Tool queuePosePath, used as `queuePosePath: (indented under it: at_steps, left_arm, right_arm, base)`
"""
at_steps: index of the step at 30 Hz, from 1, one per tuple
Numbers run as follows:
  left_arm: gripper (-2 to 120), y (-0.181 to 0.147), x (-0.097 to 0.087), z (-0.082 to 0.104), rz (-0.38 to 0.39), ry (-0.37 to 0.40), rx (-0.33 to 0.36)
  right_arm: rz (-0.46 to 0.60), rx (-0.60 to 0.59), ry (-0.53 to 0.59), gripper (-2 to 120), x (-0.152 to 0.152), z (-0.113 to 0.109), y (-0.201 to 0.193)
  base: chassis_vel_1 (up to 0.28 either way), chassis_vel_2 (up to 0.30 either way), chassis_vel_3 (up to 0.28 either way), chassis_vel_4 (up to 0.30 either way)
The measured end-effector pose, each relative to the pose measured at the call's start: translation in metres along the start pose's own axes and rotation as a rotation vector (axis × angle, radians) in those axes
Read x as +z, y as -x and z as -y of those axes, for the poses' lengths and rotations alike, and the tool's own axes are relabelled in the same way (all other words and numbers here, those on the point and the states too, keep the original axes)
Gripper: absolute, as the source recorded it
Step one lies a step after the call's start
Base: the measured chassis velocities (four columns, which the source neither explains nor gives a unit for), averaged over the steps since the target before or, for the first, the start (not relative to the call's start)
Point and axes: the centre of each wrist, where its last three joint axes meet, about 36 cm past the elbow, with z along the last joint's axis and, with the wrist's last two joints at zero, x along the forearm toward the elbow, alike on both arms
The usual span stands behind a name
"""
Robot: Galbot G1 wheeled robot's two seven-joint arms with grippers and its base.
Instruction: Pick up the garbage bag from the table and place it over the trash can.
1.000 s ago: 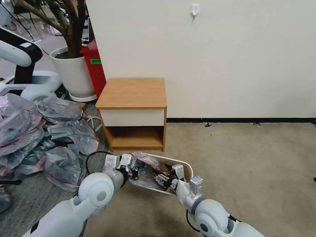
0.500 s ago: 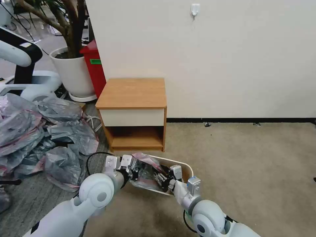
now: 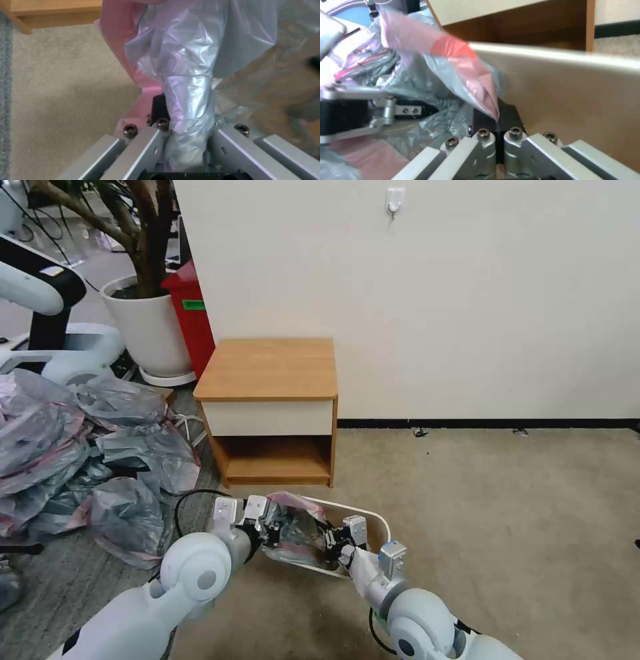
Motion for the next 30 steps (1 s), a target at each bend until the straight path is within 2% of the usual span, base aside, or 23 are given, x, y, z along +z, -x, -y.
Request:
queuePosePath:
  at_steps: [17,30]
  left_arm:
    - [1,0.009,0.009,-0.008,-0.009,0.021,-0.025]
    - [1,0.004,0.014,-0.009,0.009,0.026,-0.008]
  right_arm:
    - [0.073,0.002,-0.044,0,-0.052,0.025,-0.030]
    - [0.036,0.106,-0.107,0,-0.079,0.079,-0.039]
  base:
    - [0.000,0.000,0.000,0.000]
    - [0.000,0.000,0.000,0.000]
